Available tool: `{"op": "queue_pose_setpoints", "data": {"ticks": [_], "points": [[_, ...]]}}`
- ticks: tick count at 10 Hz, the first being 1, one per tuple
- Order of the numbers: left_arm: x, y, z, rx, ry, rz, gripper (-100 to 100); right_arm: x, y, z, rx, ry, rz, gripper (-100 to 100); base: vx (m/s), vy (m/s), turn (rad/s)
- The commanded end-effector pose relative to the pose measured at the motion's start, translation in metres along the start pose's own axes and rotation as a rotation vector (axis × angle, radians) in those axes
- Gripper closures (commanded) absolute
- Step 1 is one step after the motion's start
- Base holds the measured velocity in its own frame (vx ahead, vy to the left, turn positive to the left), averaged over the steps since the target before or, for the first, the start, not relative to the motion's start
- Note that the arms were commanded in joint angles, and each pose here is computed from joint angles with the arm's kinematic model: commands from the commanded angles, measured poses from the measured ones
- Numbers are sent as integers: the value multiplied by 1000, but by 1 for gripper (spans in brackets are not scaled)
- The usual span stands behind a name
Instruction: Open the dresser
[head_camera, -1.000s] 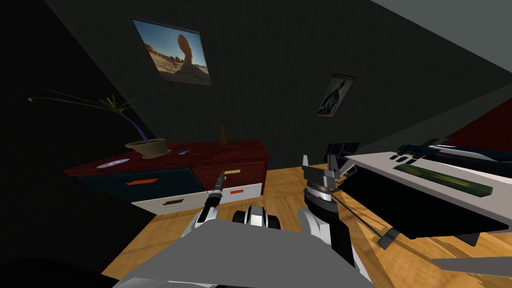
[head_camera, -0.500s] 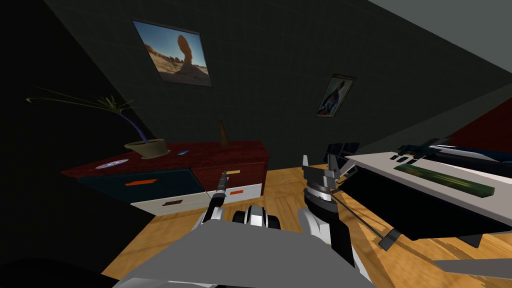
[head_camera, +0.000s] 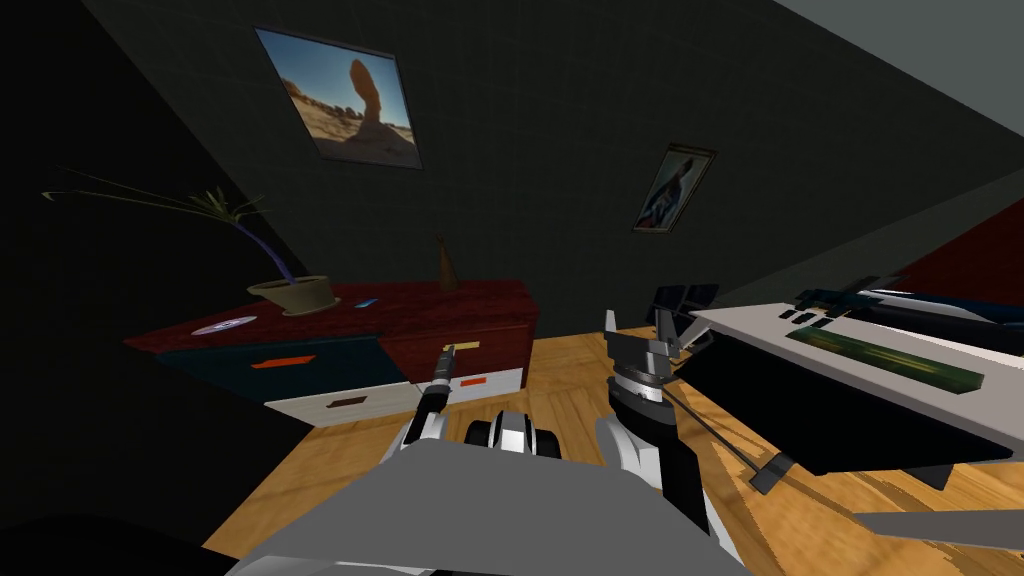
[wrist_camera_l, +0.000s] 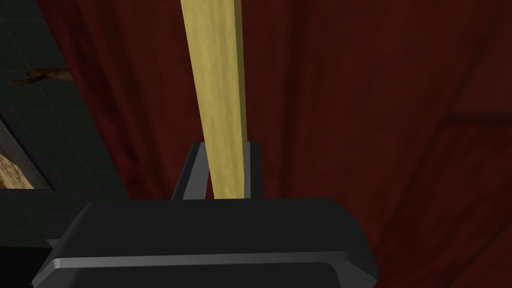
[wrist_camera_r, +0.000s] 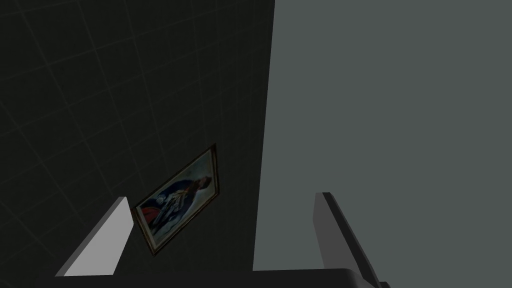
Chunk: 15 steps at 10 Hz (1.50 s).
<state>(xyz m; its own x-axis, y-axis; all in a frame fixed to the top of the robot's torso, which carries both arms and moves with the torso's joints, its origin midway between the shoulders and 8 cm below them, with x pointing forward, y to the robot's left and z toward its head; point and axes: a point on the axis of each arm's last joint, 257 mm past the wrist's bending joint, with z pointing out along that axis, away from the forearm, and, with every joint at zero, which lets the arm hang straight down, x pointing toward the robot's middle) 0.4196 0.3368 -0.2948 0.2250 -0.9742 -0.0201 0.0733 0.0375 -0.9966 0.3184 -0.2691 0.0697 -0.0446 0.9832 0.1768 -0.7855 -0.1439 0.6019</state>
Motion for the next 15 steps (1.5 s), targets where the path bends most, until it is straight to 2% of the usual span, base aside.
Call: {"op": "queue_pose_setpoints", "data": {"ticks": [1,8,9,15], "points": [[1,-3,-4,0,3,0,100,0,0,0,0,0,0,0,-214,-38,0],[2,1,-15,-15,7,-1,100,0,0,0,0,0,0,0,-143,-35,5],[0,-6,-12,-22,5,-2,-100,0,0,0,0,0,0,0,-27,-10,-8],[-6,-38,-1,-23,3,-3,-100,0,0,0,0,0,0,0,-11,-10,-5]]}}
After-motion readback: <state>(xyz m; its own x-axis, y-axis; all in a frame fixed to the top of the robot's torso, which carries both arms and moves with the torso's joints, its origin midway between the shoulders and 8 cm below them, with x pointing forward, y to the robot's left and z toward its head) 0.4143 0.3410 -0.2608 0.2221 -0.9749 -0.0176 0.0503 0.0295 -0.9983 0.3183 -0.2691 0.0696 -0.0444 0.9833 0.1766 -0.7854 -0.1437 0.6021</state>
